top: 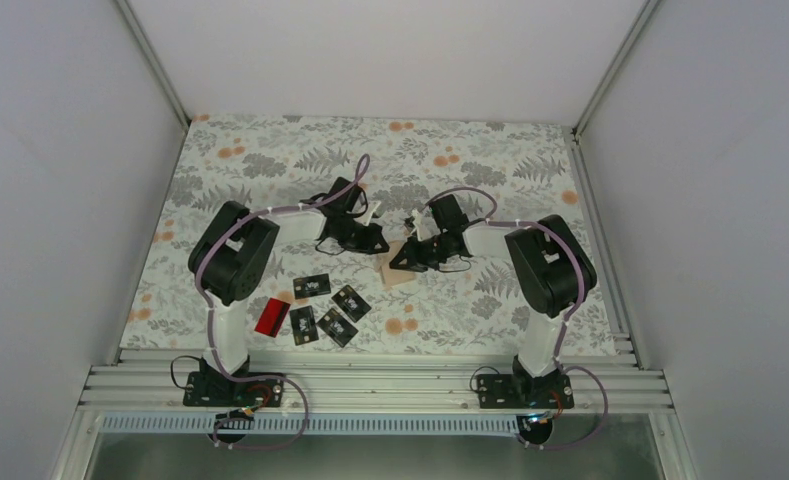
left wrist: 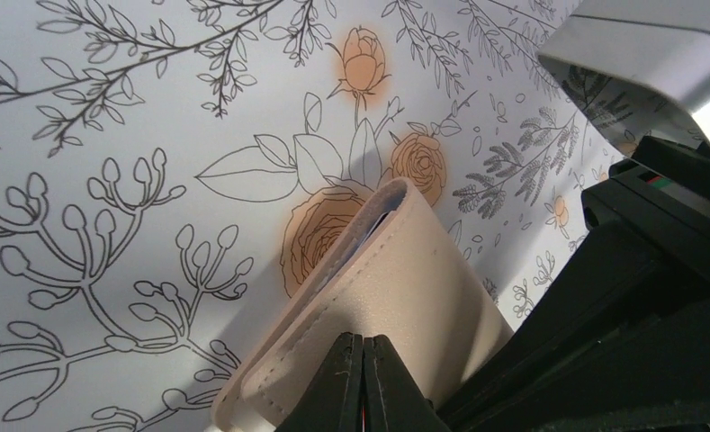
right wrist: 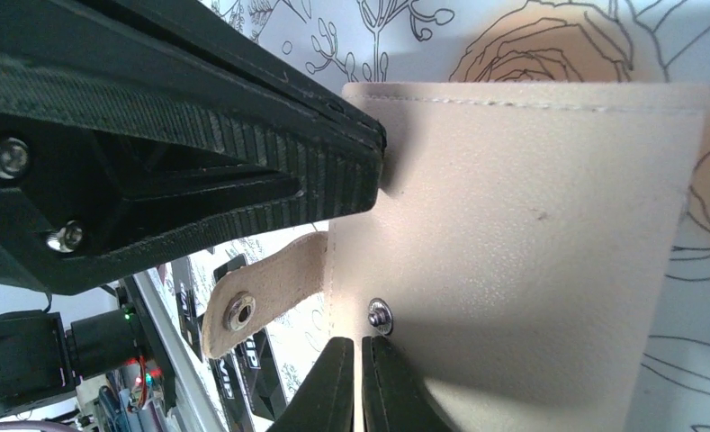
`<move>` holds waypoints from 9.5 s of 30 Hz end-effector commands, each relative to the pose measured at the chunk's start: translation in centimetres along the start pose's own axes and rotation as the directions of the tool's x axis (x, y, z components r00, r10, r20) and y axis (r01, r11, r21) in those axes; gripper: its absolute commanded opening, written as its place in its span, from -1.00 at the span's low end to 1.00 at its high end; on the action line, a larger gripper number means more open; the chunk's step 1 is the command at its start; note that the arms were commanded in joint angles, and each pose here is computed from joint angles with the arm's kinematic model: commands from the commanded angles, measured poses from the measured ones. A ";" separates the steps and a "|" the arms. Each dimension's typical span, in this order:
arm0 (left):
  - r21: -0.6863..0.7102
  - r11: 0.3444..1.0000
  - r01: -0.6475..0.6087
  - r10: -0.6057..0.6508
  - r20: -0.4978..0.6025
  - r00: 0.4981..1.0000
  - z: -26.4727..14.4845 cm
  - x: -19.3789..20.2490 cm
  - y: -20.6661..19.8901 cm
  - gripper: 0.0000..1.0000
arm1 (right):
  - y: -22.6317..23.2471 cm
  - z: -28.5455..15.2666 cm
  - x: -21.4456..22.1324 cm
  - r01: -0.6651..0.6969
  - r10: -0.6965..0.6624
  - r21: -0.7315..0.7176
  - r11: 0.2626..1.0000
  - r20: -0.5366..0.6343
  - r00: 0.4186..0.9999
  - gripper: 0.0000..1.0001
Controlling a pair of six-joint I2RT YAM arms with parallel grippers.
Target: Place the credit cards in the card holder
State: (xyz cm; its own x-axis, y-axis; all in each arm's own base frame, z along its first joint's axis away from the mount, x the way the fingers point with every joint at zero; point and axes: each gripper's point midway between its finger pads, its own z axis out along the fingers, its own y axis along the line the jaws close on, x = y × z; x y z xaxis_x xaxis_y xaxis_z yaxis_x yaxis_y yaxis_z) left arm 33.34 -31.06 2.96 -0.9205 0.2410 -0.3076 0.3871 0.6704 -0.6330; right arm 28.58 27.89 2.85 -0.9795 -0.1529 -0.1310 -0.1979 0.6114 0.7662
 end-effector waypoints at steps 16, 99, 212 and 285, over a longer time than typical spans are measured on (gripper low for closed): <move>-0.156 0.987 -0.026 0.024 -0.013 1.000 1.0 2.1 3.1 -0.95 | 2.9 -1.7 -0.9 0.052 -0.053 0.027 0.998 0.032 0.998 -0.62; -0.213 0.975 -0.066 0.056 -0.052 0.997 1.9 3.3 3.2 -0.95 | 0.4 0.1 -1.8 0.032 -0.031 0.242 0.970 -0.010 0.999 -0.91; -0.244 0.966 -0.083 0.072 -0.056 0.996 2.7 3.4 3.2 -0.95 | -0.3 -1.6 -2.5 0.001 -0.004 0.226 0.974 0.013 1.000 -0.92; -0.589 0.808 -0.023 0.378 0.488 0.786 -24.1 -6.1 -7.6 1.00 | 14.4 -26.3 -9.4 0.062 -0.469 0.545 0.836 0.653 0.595 0.99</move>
State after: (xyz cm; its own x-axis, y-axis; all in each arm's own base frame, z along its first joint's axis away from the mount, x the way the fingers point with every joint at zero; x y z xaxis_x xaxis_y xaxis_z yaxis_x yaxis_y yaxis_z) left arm 34.25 -24.78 21.98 -0.6506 0.1514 -0.7442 0.4277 0.8827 -0.1944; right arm 34.63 20.96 28.29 -0.6496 0.0438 -0.7590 -0.3594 0.8621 0.3573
